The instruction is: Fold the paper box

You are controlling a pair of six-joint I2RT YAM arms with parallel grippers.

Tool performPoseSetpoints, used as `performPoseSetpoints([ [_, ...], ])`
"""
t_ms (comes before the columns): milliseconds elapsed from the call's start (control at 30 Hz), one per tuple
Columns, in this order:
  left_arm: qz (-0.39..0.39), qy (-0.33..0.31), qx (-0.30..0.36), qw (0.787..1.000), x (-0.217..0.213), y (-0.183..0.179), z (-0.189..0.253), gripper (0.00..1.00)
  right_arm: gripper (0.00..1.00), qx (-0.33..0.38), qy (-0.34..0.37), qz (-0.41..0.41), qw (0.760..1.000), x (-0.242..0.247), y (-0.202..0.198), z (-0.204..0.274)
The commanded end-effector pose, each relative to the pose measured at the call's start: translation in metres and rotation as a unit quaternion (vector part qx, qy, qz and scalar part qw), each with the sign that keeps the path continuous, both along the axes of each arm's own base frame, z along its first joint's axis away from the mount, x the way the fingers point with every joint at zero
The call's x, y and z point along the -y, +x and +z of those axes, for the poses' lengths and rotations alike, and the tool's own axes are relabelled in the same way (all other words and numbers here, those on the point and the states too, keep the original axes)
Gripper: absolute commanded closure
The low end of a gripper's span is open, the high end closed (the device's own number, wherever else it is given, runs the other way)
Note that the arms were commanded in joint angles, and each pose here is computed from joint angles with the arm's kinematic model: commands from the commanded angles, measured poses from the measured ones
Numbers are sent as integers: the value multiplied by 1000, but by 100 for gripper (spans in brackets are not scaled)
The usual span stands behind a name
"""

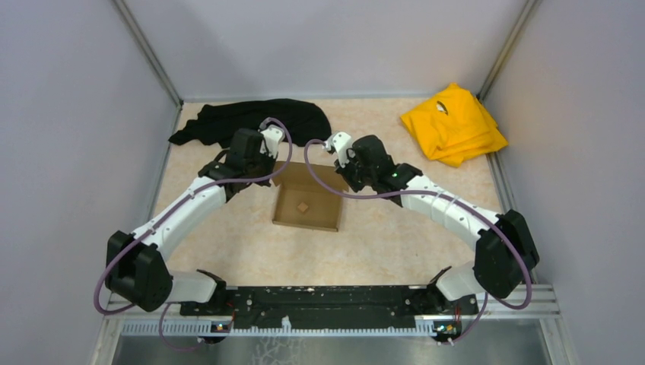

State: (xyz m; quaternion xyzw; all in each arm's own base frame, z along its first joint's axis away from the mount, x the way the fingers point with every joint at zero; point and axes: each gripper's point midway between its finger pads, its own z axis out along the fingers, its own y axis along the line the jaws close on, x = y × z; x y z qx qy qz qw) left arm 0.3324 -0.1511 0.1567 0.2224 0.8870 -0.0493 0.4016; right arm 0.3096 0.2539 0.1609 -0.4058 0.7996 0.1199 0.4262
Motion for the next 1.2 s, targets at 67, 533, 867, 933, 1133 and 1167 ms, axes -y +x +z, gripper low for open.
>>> performPoseSetpoints([
  [67,13,-22,20,999,4,9,19,88,100,36,17,-6,999,-13,16,32],
  [533,17,-50,17,998,14,6,26,89,100,33,22,-47,998,-16,33,38],
  [867,24,-75,5,997,31,9,27,90,100,-7,37,-64,997,-27,35,29],
  [933,25,-80,4,997,36,10,28,90,100,-16,40,-70,997,-29,35,28],
  [1133,27,-82,-1,996,49,11,26,91,100,-34,47,-95,994,-33,42,28],
  [1167,28,-82,-2,996,50,11,25,91,100,-35,45,-98,994,-34,43,29],
])
